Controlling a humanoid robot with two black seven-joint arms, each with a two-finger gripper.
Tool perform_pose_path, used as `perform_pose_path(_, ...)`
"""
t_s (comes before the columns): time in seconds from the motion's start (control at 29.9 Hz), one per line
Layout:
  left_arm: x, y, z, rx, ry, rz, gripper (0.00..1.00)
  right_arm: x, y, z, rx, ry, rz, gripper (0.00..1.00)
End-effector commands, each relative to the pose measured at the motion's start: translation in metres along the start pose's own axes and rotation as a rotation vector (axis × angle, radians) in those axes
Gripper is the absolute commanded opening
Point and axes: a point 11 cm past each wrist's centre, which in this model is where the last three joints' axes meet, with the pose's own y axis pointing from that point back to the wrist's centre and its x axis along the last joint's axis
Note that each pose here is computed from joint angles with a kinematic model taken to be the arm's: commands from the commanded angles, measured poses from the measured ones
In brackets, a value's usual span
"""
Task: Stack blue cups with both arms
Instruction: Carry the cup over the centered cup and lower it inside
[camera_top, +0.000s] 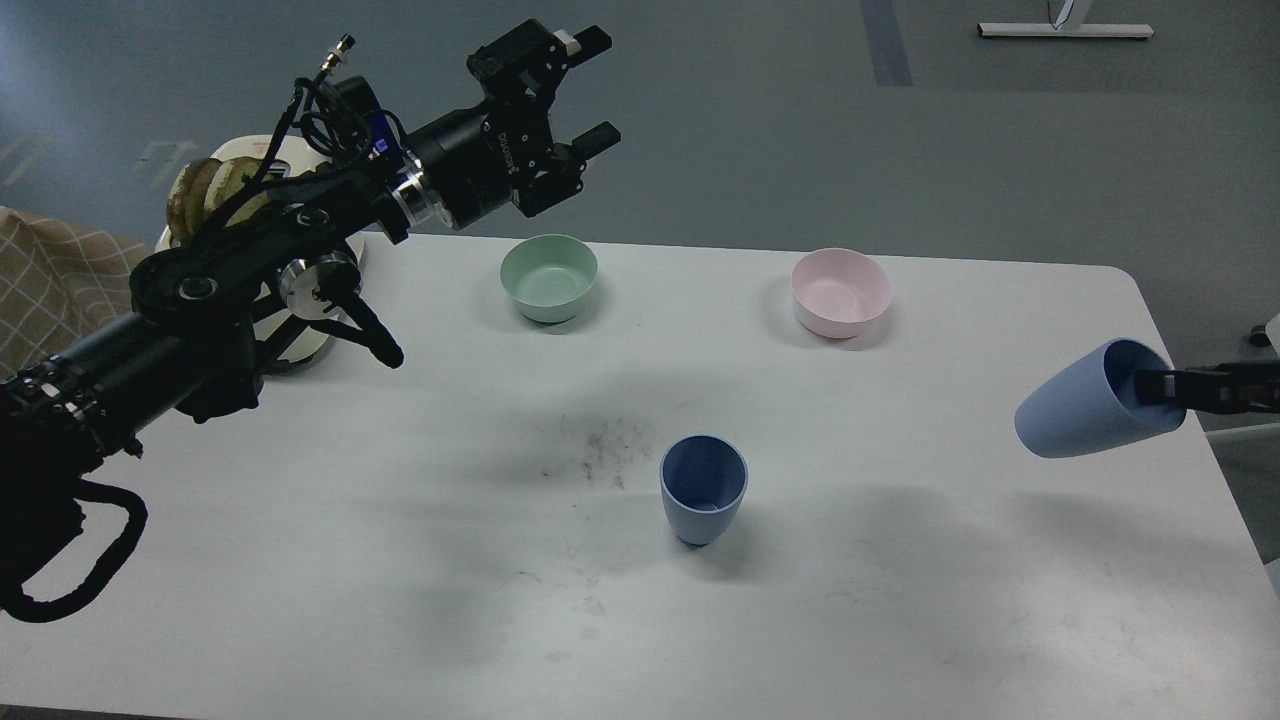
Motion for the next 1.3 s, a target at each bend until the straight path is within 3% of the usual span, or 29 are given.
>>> perform_pose_path(0.0,0.000,0.000,-0.001,0.004,0.000,0.000,0.97,0.045,-0.013,-0.029,0.039,0.118,0.030,0.00)
perform_pose_path(0.23,0.017,0.009,-0.004,0.024,-0.014,0.052,0.97,0.113,-0.059,-0.109,0.137,0.343,0.024,0.00)
perform_pose_path(0.43,0.023,0.012,-0.005,0.033,-0.021,0.068,0.97,0.116,-0.082,-0.159,0.172,0.495,-0.082,0.00)
perform_pose_path(0.67,0.023,0.012,-0.005,0.032,-0.020,0.067,0.97,0.096,-0.098,-0.220,0.316,0.555,-0.161,0.00)
perform_pose_path(0.87,0.022,0.010,-0.003,0.028,-0.021,0.063,0.97,0.087,-0.110,-0.244,0.356,0.592,-0.212,0.00)
perform_pose_path(1.27,0.027,0.013,0.000,0.026,-0.029,0.073,0.97,0.068,-0.140,-0.244,0.346,0.603,-0.294,0.00)
